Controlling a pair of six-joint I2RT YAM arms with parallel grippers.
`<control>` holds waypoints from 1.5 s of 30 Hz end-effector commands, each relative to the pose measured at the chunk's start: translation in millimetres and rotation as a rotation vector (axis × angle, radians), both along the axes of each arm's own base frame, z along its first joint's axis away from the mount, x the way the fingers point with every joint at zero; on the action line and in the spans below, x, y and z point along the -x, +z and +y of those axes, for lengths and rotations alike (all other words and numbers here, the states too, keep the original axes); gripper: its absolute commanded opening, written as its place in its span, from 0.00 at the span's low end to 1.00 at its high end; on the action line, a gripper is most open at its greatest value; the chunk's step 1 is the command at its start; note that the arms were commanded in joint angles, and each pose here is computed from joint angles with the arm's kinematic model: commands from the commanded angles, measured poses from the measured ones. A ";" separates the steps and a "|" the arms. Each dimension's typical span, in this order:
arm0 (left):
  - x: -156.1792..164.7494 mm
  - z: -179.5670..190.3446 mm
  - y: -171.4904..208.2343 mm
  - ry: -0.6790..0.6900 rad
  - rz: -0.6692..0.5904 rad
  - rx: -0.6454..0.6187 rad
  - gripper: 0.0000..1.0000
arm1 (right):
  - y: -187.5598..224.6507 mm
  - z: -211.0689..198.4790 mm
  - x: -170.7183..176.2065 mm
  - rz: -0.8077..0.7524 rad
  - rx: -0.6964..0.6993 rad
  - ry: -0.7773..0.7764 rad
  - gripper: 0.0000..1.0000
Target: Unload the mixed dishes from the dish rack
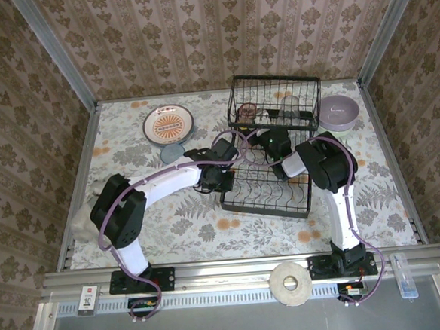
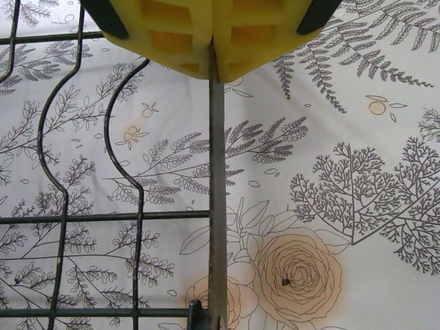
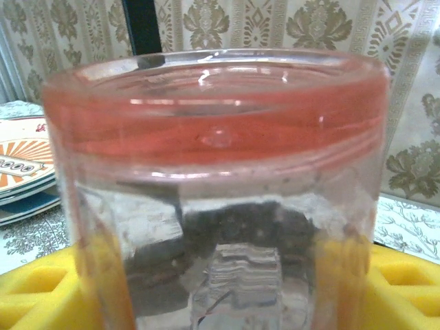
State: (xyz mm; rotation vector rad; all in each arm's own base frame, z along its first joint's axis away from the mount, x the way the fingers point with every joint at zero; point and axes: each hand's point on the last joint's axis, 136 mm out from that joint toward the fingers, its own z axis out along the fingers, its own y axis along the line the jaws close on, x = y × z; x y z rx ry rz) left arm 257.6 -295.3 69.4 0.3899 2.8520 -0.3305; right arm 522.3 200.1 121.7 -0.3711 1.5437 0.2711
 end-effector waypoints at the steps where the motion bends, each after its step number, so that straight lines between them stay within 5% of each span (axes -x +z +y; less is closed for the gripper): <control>1: -35.5 -9.4 16.4 0.048 -0.117 0.089 0.00 | 16.3 27.9 22.2 -0.065 0.133 0.212 0.32; 16: -40.6 -12.7 22.3 0.036 -0.130 0.078 0.00 | -11.9 37.0 30.5 -0.211 0.328 0.350 0.33; 45: -52.7 -31.9 38.6 0.021 -0.168 0.083 0.00 | 6.5 61.6 54.8 -0.228 0.266 0.431 0.29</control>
